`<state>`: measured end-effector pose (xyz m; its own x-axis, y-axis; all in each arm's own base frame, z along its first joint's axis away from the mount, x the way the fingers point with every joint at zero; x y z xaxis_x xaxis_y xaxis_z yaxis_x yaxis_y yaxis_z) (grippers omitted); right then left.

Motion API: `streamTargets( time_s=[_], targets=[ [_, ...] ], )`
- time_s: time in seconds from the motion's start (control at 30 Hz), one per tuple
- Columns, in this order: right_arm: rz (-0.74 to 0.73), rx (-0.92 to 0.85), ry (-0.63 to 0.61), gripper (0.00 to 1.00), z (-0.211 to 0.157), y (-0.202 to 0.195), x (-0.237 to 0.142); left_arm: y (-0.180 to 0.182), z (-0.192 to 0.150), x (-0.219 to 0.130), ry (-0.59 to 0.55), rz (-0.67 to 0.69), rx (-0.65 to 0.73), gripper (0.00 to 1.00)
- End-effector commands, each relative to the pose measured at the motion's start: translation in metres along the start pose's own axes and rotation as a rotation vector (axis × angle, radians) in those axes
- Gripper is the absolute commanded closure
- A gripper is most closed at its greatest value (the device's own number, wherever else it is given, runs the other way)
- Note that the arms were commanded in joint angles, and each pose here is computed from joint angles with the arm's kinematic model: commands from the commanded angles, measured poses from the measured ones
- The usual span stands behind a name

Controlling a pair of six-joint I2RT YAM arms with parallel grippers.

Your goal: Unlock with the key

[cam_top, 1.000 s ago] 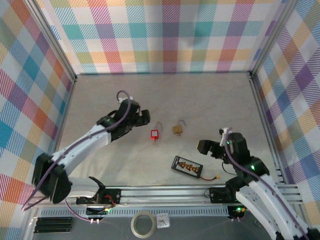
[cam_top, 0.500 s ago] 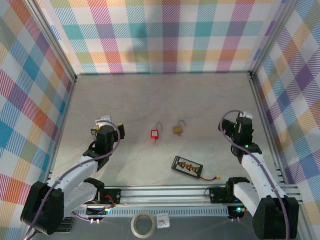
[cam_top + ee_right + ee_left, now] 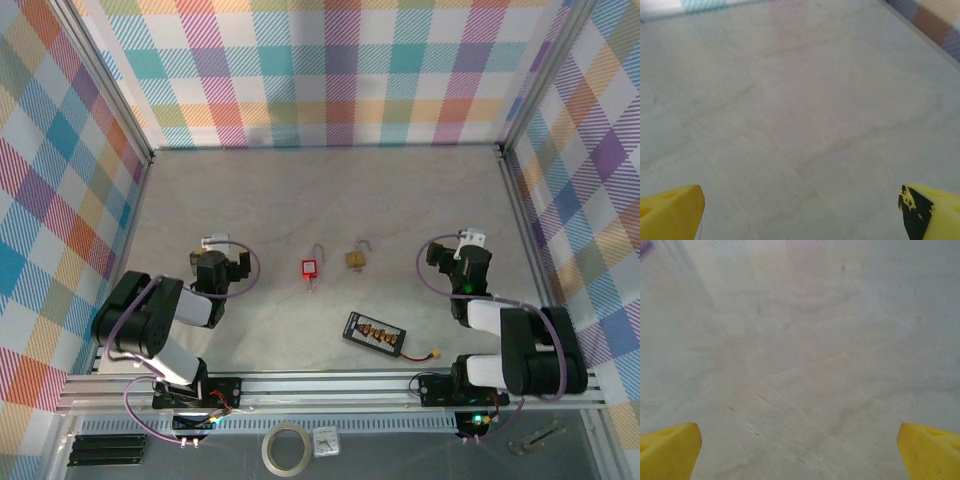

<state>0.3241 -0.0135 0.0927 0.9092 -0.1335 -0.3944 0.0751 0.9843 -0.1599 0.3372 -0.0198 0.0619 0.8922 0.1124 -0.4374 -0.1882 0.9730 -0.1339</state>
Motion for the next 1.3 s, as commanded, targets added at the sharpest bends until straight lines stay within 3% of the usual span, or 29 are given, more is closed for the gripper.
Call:
streamTargets(
  time_s=[0.0,0.13,0.27,0.3,0.33,0.4,0.43,0.63,0.7,0.83,0.87,0.97,1.27],
  targets=[
    [0.043,-0.049,-0.186,0.01,0.037,0.011,0.005,-0.01,0.042,0.015,-0.067,-0.107,-0.069,0.0],
    [0.063,-0.077,0.02,0.01,0.042,0.017,0.043,-0.004,0.043,0.021,-0.016,-0.117,-0.116,0.0],
    [0.032,-0.073,0.363,0.01,0.03,0.012,0.087,-0.004,0.044,0.021,-0.02,-0.119,-0.116,0.0],
    [0.067,-0.075,0.415,0.09,0.026,0.016,0.093,-0.004,0.044,0.021,-0.018,-0.118,-0.116,0.0],
    [0.091,-0.085,0.358,0.14,0.032,0.019,0.087,-0.004,0.043,0.021,-0.018,-0.118,-0.116,0.0],
    [0.043,-0.013,0.055,0.01,0.039,0.004,0.039,-0.004,0.043,0.021,-0.018,-0.119,-0.116,0.0],
    [0.009,0.052,-0.033,0.01,0.037,-0.01,0.023,-0.004,0.044,0.021,-0.02,-0.117,-0.116,0.0],
    [0.0,0.1,-0.111,0.01,0.03,-0.018,0.008,-0.004,0.043,0.02,-0.019,-0.118,-0.116,0.0],
    [0.049,0.068,-0.193,0.01,0.029,-0.009,-0.001,-0.004,0.043,0.021,-0.019,-0.118,-0.116,0.0],
    [0.176,-0.069,-0.206,0.01,0.028,0.024,0.011,-0.004,0.044,0.021,-0.021,-0.119,-0.116,0.0],
    [0.185,-0.116,-0.151,0.01,0.029,0.033,0.018,-0.004,0.044,0.021,-0.02,-0.12,-0.116,0.0],
    [0.157,-0.064,-0.047,0.01,0.029,0.023,0.035,-0.004,0.043,0.021,-0.02,-0.119,-0.116,0.0],
    [0.156,-0.058,-0.06,0.01,0.03,0.021,0.034,-0.004,0.043,0.021,-0.02,-0.119,-0.116,0.0]
  ],
)
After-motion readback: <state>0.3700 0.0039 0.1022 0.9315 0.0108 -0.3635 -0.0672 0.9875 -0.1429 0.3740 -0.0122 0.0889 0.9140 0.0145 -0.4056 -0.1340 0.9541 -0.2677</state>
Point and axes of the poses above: each hand's point on the last joint's axis, 136 mm out from that joint toward the fingers, its own x axis out along the fingers, its own y axis along the line the jaws close on, z = x × y, the point moved 3 cm from there along -x, back along the fingers, and after that the axes turned 14 degrees about -x, right-handed, at the moved point
